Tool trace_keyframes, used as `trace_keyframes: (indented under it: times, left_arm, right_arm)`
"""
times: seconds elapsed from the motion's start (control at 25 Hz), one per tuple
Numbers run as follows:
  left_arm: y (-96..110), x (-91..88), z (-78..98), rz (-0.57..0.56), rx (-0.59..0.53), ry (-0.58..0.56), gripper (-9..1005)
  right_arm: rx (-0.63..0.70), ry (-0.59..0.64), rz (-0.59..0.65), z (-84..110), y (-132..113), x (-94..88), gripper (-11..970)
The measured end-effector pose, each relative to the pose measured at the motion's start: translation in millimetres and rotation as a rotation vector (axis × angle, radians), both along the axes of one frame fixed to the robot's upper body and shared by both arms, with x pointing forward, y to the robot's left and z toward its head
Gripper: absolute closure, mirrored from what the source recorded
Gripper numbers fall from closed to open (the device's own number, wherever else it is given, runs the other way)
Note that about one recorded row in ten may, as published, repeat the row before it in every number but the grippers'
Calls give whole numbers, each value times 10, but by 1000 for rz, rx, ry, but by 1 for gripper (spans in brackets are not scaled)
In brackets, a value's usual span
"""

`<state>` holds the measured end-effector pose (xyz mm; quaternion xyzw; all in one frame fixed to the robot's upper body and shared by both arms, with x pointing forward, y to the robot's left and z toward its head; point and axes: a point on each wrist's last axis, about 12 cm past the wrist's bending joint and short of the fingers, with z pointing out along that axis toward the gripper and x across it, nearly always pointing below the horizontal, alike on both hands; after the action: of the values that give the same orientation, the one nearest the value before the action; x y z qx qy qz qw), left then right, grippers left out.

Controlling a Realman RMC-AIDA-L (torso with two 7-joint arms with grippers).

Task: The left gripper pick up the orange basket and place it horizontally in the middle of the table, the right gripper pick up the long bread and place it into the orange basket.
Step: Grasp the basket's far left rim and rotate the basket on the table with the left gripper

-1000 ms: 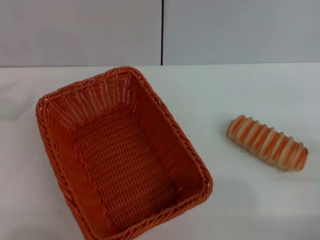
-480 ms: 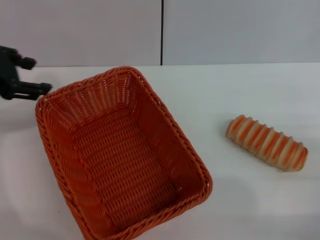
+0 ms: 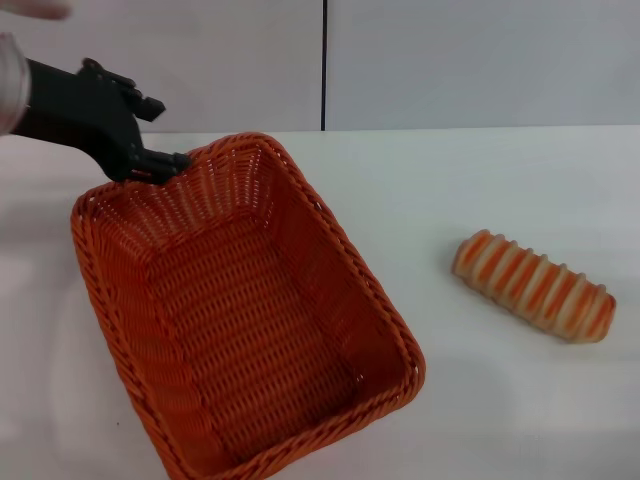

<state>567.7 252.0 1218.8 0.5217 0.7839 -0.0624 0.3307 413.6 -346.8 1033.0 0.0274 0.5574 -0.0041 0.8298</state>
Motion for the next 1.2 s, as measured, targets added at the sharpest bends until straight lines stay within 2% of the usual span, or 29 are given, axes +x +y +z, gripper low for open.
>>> trace_keyframes:
  times: [0.24, 0.6, 0.76, 1.2]
  left_arm:
    - [-193, 82, -173, -13, 73, -47, 354]
    - [-211, 193, -385, 30, 162, -51, 357]
    - [-208, 216, -507, 30, 203, -9, 358]
    - [-332, 231, -571, -5, 290, 28, 358]
  right_arm:
    - [3, 6, -4, -9, -1, -7, 617]
    - [5, 24, -14, -30, -16, -6, 618]
    - [6, 42, -16, -46, -18, 25, 618]
    - [8, 59, -13, -57, -12, 77, 619]
